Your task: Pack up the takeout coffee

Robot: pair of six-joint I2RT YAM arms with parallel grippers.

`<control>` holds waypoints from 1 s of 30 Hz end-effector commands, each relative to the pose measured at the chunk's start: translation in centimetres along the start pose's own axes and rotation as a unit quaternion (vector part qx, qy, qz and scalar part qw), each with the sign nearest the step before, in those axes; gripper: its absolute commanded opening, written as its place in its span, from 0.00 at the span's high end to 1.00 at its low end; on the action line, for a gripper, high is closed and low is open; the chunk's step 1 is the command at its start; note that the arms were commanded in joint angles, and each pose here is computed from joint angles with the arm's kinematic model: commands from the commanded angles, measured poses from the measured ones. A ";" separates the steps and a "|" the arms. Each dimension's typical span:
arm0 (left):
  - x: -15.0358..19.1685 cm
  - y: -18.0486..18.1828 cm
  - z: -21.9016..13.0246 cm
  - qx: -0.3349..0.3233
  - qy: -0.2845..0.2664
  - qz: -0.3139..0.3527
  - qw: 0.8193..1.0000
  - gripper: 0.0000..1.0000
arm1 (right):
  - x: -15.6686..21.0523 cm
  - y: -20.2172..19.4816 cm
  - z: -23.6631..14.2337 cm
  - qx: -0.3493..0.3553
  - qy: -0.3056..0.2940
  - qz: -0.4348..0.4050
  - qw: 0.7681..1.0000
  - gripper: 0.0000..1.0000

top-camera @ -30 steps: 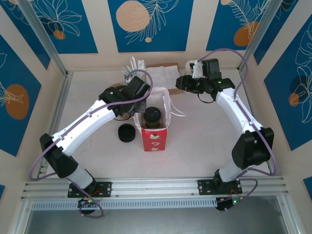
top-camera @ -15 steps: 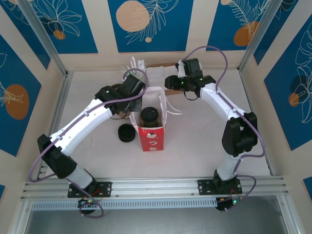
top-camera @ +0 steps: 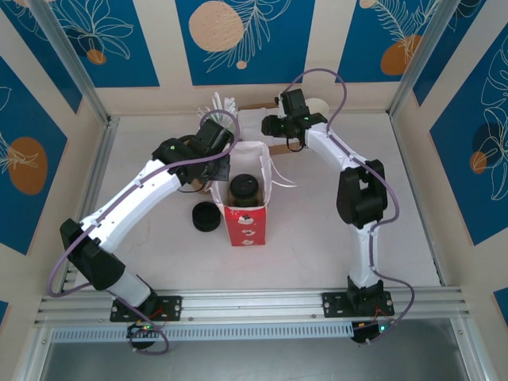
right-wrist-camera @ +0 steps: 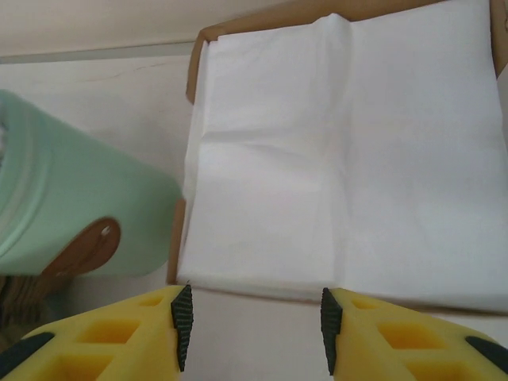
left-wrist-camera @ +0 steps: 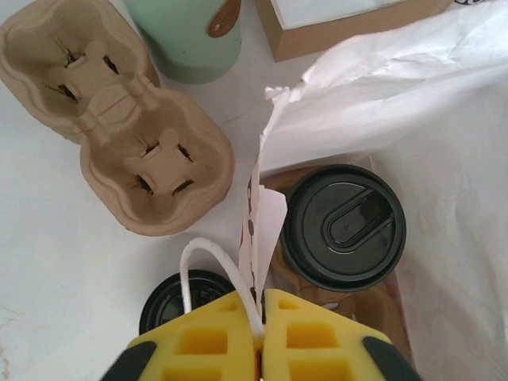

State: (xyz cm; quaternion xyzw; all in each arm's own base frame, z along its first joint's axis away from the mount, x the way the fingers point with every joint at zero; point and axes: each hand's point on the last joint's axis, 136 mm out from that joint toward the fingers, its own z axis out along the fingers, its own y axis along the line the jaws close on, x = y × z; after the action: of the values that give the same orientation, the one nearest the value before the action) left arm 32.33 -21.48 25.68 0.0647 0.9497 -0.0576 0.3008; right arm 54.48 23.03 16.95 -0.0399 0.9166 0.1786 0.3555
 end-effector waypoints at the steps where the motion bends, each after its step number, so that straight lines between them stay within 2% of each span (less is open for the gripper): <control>1: -0.3 -0.4 -0.8 0.030 -0.009 -0.002 1.000 0.83 | -1.2 -0.1 0.7 0.028 -0.015 -0.024 0.999 0.52; 5: -0.6 -1.3 -1.4 0.058 -0.011 -0.007 0.998 0.66 | -1.7 -0.6 2.5 0.048 -0.018 -0.042 0.998 0.51; 12: -2.0 -3.1 -4.3 0.126 -0.043 -0.028 0.991 0.45 | -2.1 -2.5 5.2 0.107 -0.033 -0.069 0.991 0.48; 17: -2.8 -2.8 -6.6 0.138 -0.067 -0.035 0.988 0.38 | -2.3 -2.7 7.0 0.109 -0.025 -0.074 0.991 0.44; 23: -3.4 -4.4 -8.4 0.202 -0.092 -0.039 0.974 0.35 | -2.1 -3.2 9.3 0.111 -0.015 -0.081 0.990 0.40; 25: -3.7 -4.4 -9.1 0.207 -0.102 -0.040 0.972 0.35 | -2.1 -3.5 10.0 0.121 -0.017 -0.089 0.988 0.39; 27: -4.0 -4.3 -9.6 0.209 -0.110 -0.033 0.971 0.30 | -2.0 -3.8 10.7 0.129 -0.016 -0.100 0.986 0.38; 30: -3.9 -3.5 -9.5 0.184 -0.107 -0.031 0.977 0.27 | -1.8 -4.5 11.1 0.138 -0.016 -0.104 0.985 0.37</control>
State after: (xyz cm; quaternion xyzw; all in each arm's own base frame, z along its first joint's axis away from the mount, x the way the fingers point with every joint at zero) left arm 29.53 -24.54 34.91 0.0877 0.8898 -0.2505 0.3712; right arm 63.41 23.34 9.06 -0.0739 0.9199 0.0378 0.3832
